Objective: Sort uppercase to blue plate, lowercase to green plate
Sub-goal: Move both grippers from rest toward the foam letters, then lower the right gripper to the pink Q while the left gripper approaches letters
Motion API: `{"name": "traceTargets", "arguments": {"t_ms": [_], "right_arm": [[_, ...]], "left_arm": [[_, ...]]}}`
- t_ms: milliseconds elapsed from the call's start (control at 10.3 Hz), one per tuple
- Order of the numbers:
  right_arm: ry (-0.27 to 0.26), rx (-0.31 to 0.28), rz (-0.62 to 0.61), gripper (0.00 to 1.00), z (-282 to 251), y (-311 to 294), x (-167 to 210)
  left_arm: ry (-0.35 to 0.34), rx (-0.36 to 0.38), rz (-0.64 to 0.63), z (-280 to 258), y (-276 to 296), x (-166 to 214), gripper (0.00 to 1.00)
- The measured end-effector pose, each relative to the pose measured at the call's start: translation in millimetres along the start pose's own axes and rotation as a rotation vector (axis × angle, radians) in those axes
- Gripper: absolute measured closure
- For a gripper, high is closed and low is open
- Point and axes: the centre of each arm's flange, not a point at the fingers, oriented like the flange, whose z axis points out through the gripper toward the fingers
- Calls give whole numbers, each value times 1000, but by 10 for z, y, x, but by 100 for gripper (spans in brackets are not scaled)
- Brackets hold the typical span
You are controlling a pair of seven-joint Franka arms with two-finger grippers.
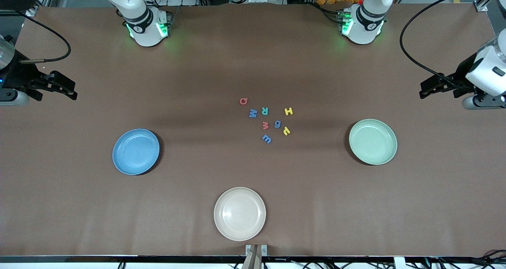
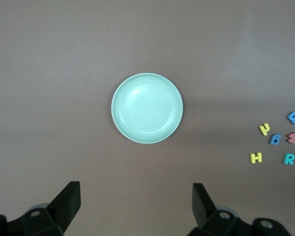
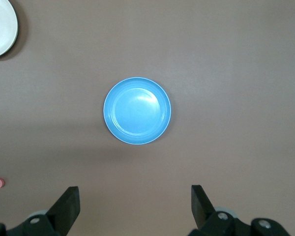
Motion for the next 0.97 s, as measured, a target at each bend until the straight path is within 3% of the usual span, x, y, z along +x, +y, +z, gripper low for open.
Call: {"name": "traceTargets", "arguments": {"t_ms": [292,972], "right_arm": [[-29,-1,-8,0,112,-48,9],[-121,-9,-137,0,795,-924,123]], "left_arm": [[-9,-48,-36,154,419,40,0],[-73,-52,-197,957,1664,136,0]]}}
